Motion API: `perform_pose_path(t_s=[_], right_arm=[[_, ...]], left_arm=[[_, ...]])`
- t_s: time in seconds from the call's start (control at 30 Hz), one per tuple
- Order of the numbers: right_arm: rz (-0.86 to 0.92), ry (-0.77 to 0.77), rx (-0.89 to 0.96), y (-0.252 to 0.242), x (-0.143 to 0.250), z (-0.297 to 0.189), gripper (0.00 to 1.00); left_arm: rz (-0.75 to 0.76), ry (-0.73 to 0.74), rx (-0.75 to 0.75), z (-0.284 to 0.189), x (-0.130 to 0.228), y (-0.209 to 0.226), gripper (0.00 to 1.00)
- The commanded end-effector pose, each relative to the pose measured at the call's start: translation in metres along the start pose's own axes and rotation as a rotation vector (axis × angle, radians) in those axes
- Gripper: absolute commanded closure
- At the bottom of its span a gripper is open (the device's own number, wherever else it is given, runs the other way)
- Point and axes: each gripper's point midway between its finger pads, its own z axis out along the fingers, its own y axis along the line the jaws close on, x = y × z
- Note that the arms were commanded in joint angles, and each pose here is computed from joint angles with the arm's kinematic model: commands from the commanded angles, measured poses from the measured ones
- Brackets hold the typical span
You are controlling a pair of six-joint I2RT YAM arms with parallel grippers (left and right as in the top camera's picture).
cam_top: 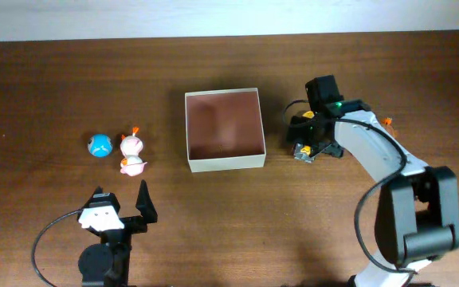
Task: Pack container
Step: 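Move right gripper over the grey-red toy truck and lower, then close right gripper on the toy truck and lift it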
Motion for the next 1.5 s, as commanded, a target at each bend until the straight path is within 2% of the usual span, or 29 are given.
perform_pose_path(t_s=[0.0,0.2,0.4,1.0,1.23,1.47], right_arm=[[0.025,-0.011,0.013,-0.002,-0.007,0.008,0.10],[0.025,-0.015,0.011,0.000,-0.009,0.018,0.20],[0.024,-0.015,0.011,0.000,-0.010,0.023,0.41],[-0.041,-0.003,0.015,0.000,-0.008,0.025,0.47],[-0.098,-0.035,-0.016,0.006,-0.016,-0.007,0.48],[-0.212,-0.060,-0.135,0.030,-0.027,-0.068,0.48]], left_arm=[[0.015,-0.004,0.005,0.000,0.000,0.000,0.00],[0.015,-0.004,0.006,0.000,0.001,0.000,0.00],[0.015,-0.004,0.005,0.000,0.000,0.000,0.00],[0.015,-0.004,0.005,0.000,0.000,0.000,0.00],[0.015,-0.004,0.005,0.000,0.000,0.000,0.00],[0.015,-0.004,0.006,0.000,0.001,0.000,0.00]])
